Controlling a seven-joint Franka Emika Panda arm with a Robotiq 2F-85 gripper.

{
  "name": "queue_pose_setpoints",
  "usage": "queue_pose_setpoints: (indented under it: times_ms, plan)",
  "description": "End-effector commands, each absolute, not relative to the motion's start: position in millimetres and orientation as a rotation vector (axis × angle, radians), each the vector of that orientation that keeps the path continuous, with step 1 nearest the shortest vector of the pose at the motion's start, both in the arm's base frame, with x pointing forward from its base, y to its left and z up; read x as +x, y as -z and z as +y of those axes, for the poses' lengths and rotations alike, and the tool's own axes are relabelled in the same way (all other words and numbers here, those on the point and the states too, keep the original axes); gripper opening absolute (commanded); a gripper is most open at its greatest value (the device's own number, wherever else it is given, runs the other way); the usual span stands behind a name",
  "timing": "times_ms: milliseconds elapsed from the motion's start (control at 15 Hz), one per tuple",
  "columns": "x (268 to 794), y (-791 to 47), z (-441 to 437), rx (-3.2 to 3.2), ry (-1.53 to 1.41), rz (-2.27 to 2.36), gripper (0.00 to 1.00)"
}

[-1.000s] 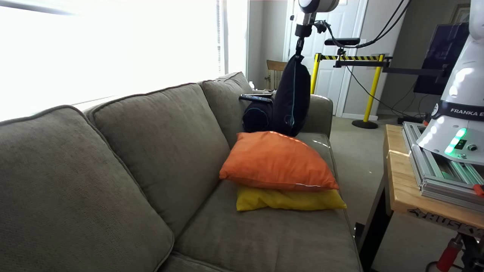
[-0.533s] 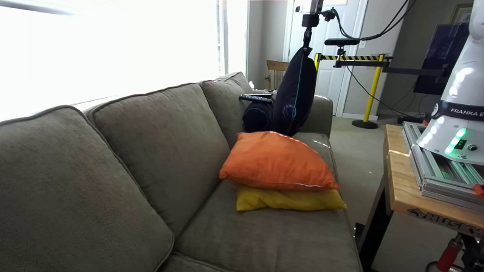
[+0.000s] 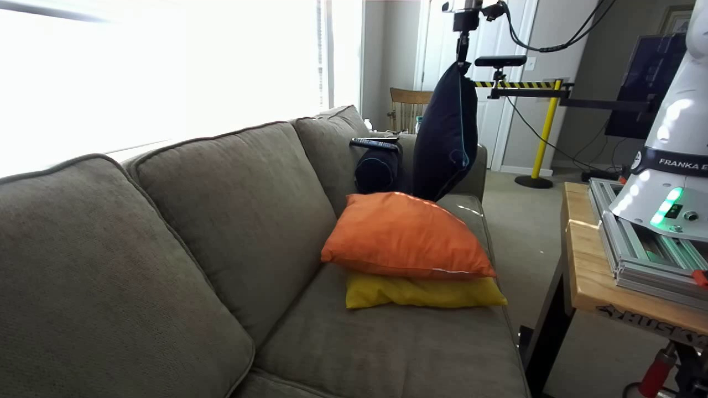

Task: Move the blue pillow to the right.

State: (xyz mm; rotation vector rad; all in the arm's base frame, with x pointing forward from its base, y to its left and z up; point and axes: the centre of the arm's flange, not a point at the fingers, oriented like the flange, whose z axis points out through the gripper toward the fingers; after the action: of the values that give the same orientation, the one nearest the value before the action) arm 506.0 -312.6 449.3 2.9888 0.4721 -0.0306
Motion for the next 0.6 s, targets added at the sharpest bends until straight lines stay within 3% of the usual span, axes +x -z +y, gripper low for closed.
queue_pose_setpoints:
  times_ms: [0,533]
  plan:
    - [499.4,-469.2,-319.5,2.950,0.093,0.496,0.03]
    - [493.7,-461.5,-327.6,2.911,0.302,0.550,0.03]
